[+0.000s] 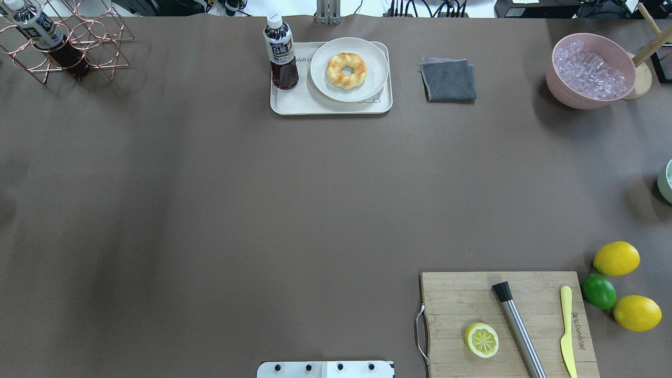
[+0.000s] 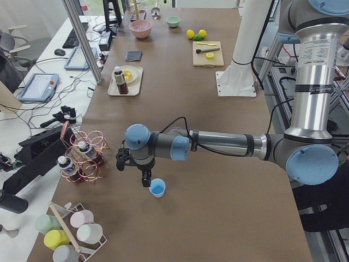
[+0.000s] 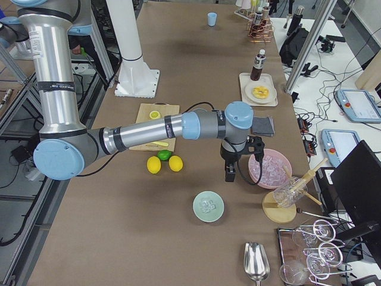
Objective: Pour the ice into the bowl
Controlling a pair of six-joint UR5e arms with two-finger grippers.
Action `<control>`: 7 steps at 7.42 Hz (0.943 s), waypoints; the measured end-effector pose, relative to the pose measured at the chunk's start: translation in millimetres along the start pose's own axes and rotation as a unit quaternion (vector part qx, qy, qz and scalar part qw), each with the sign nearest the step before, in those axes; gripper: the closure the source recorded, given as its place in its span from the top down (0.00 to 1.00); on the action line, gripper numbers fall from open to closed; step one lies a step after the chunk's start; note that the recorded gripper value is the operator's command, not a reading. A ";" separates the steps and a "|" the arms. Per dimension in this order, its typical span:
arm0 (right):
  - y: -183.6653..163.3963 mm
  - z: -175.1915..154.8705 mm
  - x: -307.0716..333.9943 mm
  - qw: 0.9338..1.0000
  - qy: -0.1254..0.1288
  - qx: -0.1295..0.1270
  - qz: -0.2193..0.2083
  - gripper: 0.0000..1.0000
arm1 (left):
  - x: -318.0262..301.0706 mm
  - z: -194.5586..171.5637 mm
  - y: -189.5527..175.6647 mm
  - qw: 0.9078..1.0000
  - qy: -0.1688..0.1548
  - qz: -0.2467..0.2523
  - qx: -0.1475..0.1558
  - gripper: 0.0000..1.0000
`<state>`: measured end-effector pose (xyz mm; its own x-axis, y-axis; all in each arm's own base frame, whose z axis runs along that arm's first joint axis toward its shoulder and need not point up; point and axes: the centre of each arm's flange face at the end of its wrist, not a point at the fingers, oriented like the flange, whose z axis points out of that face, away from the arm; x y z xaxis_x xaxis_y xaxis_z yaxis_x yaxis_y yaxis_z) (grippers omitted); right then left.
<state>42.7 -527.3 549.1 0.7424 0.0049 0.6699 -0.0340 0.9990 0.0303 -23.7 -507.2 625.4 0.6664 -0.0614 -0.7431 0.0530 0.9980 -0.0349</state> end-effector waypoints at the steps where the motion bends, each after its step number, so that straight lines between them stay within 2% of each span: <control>1: 0.0 5.4 5.4 1.000 0.000 0.002 -0.001 0.99 | 0.3 -0.1 0.2 1.000 0.000 0.000 0.000 0.97; 7: 11.4 21.3 20.2 1.000 -0.001 -0.007 0.002 0.99 | 0.4 -0.3 1.3 1.000 0.000 0.001 0.000 0.97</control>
<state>43.1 -516.8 578.7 0.7412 0.0095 0.6712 -0.0278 0.9995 0.0164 -23.6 -505.9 624.8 0.6663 -0.0603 -0.7432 0.0526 0.9980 -0.0338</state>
